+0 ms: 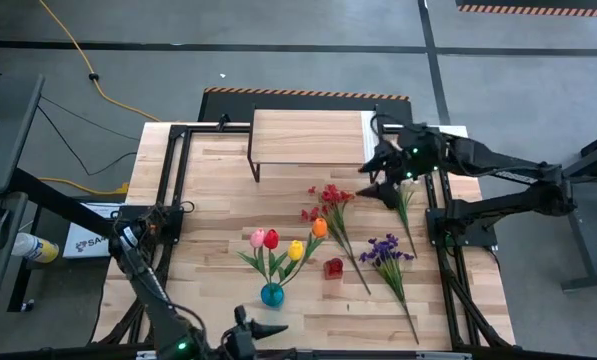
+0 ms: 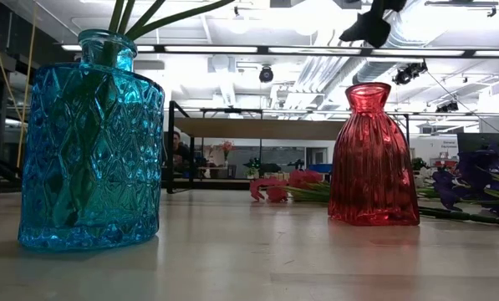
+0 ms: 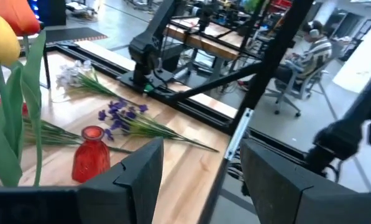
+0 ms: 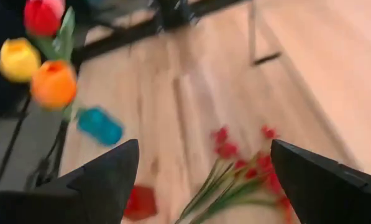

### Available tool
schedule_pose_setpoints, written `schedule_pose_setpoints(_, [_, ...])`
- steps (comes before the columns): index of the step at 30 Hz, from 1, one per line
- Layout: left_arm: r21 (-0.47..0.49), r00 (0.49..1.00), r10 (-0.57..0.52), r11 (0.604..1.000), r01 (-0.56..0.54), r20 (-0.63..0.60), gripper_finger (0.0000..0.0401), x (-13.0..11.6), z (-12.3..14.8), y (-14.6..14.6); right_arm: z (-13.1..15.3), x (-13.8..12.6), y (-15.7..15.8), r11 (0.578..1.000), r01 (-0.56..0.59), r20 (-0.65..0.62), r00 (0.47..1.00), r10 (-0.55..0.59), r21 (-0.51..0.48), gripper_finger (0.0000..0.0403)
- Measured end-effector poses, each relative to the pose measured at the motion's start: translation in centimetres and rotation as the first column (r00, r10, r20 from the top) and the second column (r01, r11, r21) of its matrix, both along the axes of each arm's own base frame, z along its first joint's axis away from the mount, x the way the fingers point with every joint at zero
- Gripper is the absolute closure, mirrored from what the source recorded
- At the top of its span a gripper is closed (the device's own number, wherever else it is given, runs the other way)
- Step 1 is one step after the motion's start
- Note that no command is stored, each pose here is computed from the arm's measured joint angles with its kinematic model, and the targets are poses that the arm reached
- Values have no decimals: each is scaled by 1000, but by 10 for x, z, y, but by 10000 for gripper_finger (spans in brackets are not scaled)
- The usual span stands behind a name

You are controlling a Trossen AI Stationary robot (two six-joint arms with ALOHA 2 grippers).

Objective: Pick and place flowers into a vace then onto a shelf
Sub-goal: Put the orange tulip into the blue transparent vase

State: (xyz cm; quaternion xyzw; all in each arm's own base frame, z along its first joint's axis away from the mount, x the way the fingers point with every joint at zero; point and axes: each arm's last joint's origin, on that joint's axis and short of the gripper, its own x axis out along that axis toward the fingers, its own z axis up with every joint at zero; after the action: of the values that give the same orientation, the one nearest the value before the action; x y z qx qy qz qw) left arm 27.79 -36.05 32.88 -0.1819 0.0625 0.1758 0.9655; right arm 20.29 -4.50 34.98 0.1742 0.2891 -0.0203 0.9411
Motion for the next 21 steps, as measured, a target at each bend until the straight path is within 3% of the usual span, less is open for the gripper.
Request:
schedule_pose_setpoints(7, [5,999,24,1000,-24,45,162,-16,2,-10,-7,21,25,992,-122,-2,993,122,32,49])
schedule_pose_setpoints(14, [9,999,6,1000,-6,41,162,-23,1,-14,-16,55,47,987,-159,55,986,159,11,49])
schedule_pose_setpoints(21, [-36,999,-10,999,12,42,162,-34,-2,-19,-31,76,56,988,-156,32,987,156,-2,49])
